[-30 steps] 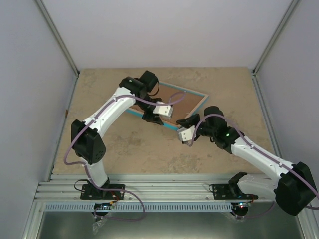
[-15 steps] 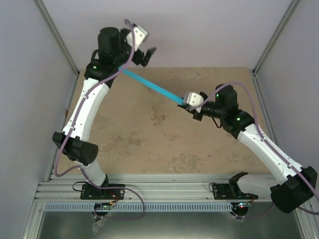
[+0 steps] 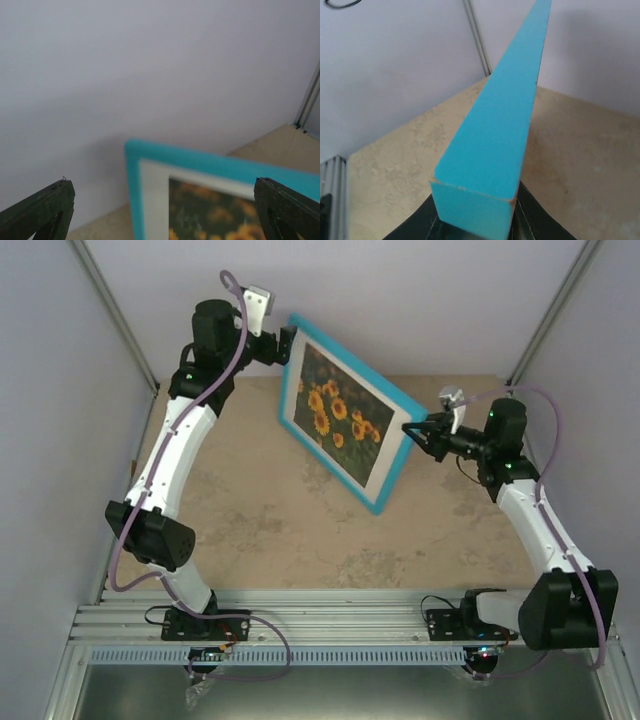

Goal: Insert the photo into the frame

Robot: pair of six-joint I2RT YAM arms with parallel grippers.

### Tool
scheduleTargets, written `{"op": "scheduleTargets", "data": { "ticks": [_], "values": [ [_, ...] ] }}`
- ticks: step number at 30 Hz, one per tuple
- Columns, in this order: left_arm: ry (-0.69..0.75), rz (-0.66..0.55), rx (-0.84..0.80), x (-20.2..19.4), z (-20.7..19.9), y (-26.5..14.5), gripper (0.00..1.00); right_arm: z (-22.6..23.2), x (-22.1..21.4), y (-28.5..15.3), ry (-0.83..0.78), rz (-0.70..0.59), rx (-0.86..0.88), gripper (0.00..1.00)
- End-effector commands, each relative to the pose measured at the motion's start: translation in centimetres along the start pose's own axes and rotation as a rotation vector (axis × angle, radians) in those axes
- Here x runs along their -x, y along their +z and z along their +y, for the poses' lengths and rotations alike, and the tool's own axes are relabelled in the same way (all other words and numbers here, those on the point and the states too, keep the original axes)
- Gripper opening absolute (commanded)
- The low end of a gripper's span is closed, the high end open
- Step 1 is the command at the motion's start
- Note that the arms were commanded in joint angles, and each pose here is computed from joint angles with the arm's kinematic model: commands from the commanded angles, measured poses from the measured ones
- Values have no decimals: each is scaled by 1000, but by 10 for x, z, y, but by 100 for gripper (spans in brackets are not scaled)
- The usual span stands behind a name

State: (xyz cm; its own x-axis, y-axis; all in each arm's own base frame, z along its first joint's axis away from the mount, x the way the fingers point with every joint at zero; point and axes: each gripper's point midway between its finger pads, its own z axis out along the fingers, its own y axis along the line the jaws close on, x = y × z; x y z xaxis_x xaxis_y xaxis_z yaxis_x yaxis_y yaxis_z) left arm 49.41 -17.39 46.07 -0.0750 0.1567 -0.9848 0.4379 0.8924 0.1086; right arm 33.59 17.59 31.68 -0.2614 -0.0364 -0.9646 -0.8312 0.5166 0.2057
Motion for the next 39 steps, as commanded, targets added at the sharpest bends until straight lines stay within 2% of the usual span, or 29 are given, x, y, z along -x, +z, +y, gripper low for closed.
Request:
{"op": "scheduleTargets", "data": {
  "ticks": [1, 6, 13, 22, 23, 27, 31, 33, 36, 39],
  "values": [
    [-82, 16, 19, -10, 1, -9, 99, -13, -56, -10, 471, 78, 88, 1],
    [-109, 88, 33, -50, -1, -12, 99, -49, -98, -20, 594, 114, -4, 1],
    [-149, 225, 50, -116, -5, -18, 99, -77, -187, -36, 893, 159, -66, 1],
    [-235, 380, 23, -193, -15, -21, 99, -91, -231, -33, 988, 160, -109, 1],
    [-233, 394, 17, -199, -17, -22, 99, -93, -235, -33, 989, 174, -115, 3],
    [-220, 451, -3, -223, -18, -22, 99, -105, -249, -32, 1000, 232, -157, 23],
    [-223, 502, -147, -242, -37, -21, 99, -115, -252, -33, 1002, 233, -170, 30],
    [-220, 545, -188, -258, -44, -17, 99, -116, -258, -34, 1022, 254, -183, 37],
    [-214, 623, -185, -281, -41, -10, 99, -120, -262, -38, 1022, 273, -217, 41],
    [-261, 704, -154, -304, -28, -1, 98, -125, -264, -44, 1027, 279, -257, 54]
  ]
}}
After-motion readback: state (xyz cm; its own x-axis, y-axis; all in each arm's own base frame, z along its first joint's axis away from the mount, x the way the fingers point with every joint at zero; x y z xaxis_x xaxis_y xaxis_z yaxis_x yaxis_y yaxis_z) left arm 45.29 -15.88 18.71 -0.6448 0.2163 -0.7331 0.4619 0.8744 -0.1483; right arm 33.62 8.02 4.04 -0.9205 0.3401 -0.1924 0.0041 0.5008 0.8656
